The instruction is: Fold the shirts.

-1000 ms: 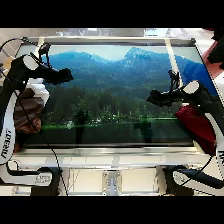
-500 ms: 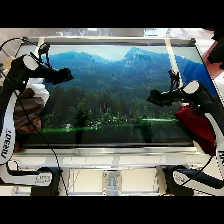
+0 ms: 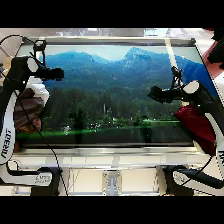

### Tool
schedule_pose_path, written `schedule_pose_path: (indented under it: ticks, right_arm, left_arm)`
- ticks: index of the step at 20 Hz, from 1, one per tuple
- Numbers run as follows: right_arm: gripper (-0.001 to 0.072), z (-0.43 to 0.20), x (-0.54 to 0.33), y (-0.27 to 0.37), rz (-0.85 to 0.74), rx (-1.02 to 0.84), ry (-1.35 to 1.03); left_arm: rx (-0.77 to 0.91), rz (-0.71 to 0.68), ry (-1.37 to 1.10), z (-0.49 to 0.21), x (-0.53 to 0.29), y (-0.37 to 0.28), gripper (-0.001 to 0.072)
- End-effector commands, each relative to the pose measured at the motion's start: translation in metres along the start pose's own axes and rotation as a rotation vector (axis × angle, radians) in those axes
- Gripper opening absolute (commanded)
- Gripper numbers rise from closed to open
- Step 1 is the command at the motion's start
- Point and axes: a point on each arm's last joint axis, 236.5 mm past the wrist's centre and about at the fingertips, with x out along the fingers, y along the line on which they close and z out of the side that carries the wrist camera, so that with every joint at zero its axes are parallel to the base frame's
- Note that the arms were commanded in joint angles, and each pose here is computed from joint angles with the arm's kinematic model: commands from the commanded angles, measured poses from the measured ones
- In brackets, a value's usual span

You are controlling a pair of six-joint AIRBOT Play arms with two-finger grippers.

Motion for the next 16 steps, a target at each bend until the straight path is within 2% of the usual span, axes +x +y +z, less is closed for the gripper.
schedule_pose_path:
  ticks: [1,4,7,10,12,13,15,16]
  right_arm:
    - [0.0271,0.003,0.000,-0.002,-0.007,-0.006,-0.014]
    - [0.0271,0.003,0.000,-0.003,-0.014,-0.010,-0.013]
    - [0.0271,0.004,0.000,-0.005,-0.020,-0.015,-0.019]
    - [0.0272,0.012,0.000,-0.006,-0.027,-0.020,-0.051]
    - [0.0273,0.016,0.000,-0.007,-0.028,-0.021,-0.066]
    - [0.0273,0.016,0.000,-0.007,-0.028,-0.021,-0.066]
    - [0.0273,0.016,0.000,-0.007,-0.029,-0.021,-0.067]
    - [0.0273,0.016,0.000,-0.006,-0.028,-0.020,-0.067]
  left_arm:
    - [0.100,0.299,0.004,0.002,-0.009,0.082,0.0488]
    - [0.041,0.474,0.109,-0.029,-0.025,0.156,0.0490]
    - [-0.109,0.587,0.262,-0.085,-0.047,0.231,0.0490]
    - [-0.399,0.686,0.331,-0.145,-0.074,0.296,0.0492]
    - [-0.601,0.692,0.326,-0.178,-0.083,0.324,0.0495]
    - [-0.684,0.668,0.315,-0.191,-0.084,0.334,0.0536]
    - [-0.836,0.611,0.272,-0.210,-0.082,0.349,0.0673]
    - [-0.916,0.576,0.234,-0.216,-0.079,0.357,0.0671]
